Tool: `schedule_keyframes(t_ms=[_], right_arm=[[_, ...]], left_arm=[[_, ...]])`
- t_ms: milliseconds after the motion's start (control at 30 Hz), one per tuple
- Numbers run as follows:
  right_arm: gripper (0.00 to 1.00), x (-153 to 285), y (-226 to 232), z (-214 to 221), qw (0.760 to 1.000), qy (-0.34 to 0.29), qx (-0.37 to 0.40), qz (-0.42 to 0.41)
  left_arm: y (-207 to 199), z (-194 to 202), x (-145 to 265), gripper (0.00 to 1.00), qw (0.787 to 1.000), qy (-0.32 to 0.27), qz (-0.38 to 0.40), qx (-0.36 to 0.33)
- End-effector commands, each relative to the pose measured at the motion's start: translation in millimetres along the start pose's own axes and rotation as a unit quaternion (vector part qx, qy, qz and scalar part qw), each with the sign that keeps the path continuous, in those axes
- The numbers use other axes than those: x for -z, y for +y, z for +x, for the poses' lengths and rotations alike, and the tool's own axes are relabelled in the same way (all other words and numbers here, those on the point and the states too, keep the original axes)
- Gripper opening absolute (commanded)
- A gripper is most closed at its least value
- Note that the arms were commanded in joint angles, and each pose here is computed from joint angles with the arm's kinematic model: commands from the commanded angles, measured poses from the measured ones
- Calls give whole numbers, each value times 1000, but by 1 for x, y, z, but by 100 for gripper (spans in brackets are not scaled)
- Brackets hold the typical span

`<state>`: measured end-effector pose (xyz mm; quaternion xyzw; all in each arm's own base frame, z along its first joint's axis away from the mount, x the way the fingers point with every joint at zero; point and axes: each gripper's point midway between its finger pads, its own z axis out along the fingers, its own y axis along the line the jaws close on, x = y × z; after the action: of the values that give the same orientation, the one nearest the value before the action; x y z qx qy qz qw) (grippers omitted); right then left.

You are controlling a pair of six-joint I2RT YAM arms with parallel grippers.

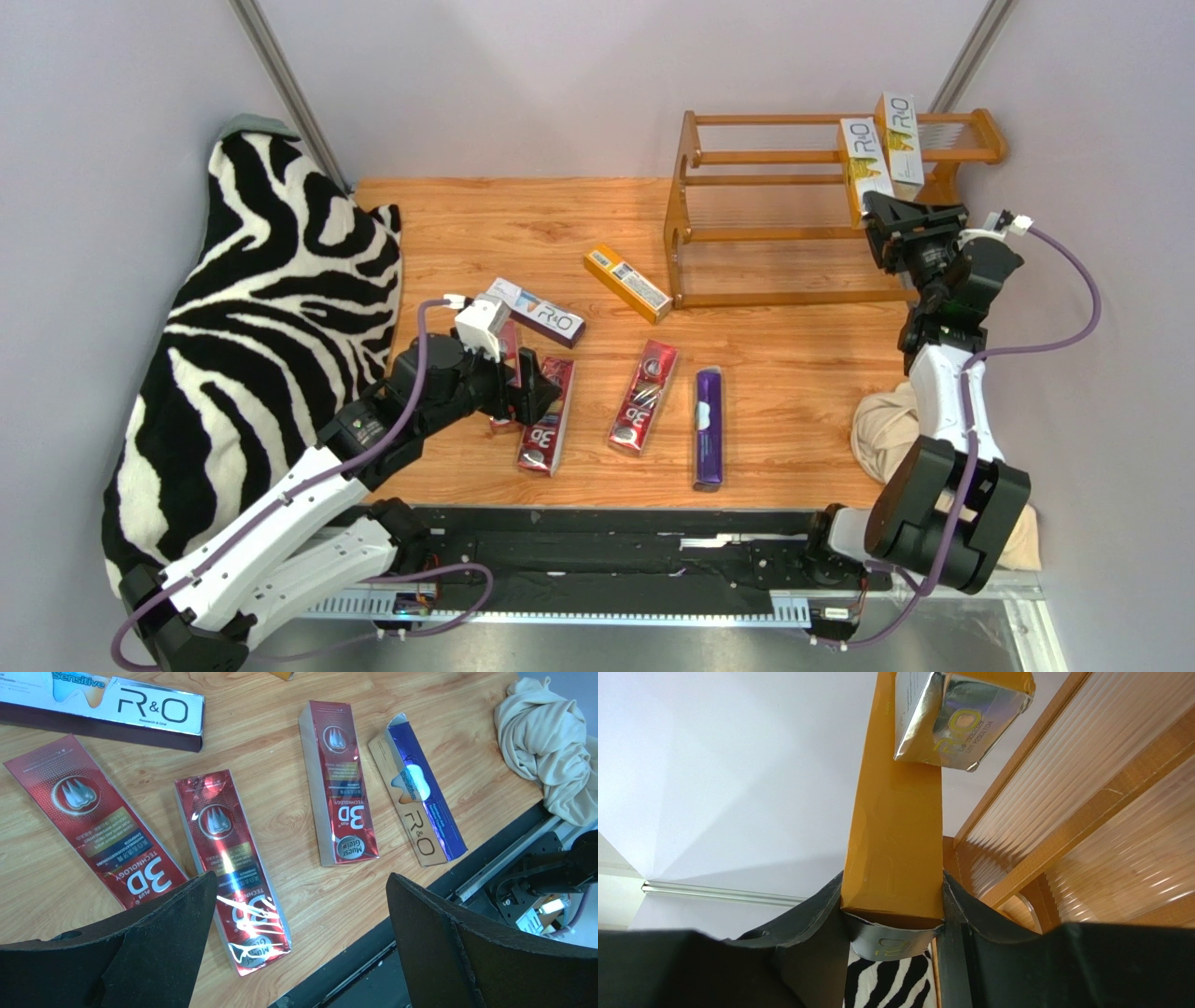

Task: Place and organize the toothpastes onto the shelf
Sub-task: Place the toothpaste on the shelf.

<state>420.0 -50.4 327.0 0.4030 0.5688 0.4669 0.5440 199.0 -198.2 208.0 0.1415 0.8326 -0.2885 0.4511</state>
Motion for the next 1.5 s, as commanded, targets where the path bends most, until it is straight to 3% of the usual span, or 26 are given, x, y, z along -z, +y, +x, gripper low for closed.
schedule_keyframes(t_ms=[0,500,900,1000,1200,1300,1467], right_arm=[[15,-5,3,-10,1000,-5,1,-5],[16,-22,3,-26,1000,17,-11,-18],[22,-36,-11,-26,999,35,-31,-18],[28,-37,-5,-28,998,37,-34,-38],[58,-40,-1,-30,998,36,-30,-40],[65,-40,0,-31,998,34,-24,-37],[67,-41,3,-33,999,33,-20,-36]], left_arm=[[-5,-6,-1,99,1000,-14,14,-3],[-4,-4,-3,99,1000,-11,11,-5],[-5,-1,-6,99,1000,-4,15,-6],[-5,0,-6,99,1000,-3,17,-5],[-6,1,-6,98,1000,-2,19,-4],[-6,1,-7,98,1000,-2,20,-3],[-7,0,-6,98,1000,-4,23,-4]])
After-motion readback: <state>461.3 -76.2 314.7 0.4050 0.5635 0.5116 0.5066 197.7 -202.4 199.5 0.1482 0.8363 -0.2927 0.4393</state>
